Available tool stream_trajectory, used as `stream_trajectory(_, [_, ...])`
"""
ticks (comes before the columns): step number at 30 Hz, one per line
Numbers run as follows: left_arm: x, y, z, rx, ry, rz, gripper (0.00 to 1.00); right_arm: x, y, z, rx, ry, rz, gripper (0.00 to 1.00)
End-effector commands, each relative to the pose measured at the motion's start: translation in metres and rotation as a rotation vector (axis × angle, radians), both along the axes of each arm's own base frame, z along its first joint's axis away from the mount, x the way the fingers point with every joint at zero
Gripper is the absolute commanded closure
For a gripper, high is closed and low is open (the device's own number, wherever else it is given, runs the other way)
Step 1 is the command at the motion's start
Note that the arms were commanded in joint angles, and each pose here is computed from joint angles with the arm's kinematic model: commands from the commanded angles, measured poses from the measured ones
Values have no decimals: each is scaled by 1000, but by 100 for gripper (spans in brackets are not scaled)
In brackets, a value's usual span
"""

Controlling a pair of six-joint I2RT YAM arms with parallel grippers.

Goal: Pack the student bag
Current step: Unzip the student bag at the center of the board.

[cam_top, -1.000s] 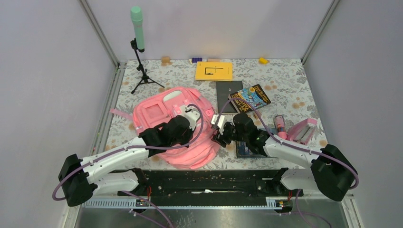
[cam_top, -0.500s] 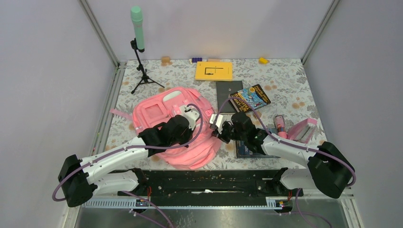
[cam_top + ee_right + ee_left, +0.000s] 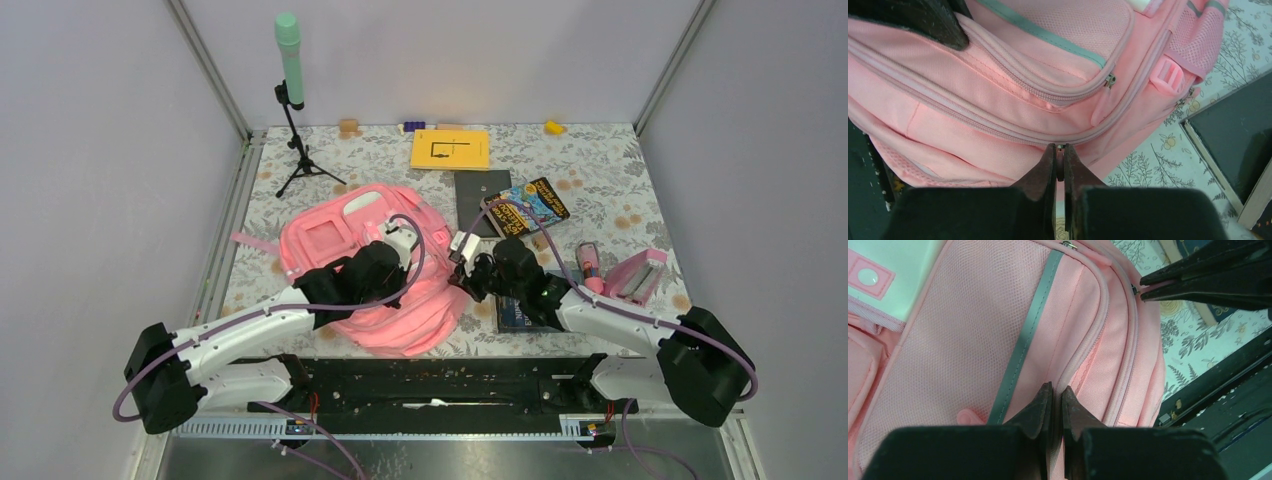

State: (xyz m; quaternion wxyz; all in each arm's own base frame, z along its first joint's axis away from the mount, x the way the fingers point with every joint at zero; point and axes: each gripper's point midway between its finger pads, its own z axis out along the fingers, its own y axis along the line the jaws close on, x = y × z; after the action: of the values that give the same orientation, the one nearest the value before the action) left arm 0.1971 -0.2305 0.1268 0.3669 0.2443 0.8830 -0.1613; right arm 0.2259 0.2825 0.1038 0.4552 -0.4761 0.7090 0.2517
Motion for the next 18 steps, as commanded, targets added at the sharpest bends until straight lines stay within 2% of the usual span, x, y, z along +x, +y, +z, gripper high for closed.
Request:
stream_trajectory(1, [25,-21,35,-195,-61,115,100,3,3,25,168,46,-128,100])
stream_trajectory(7, [31,-28,42,-281,-57,158,100,-2,1,33,331,77,-212,100])
stream_trajectory(18, [34,-37,49,-372,-34,177,100,-12,4,45,408,70,-259,100])
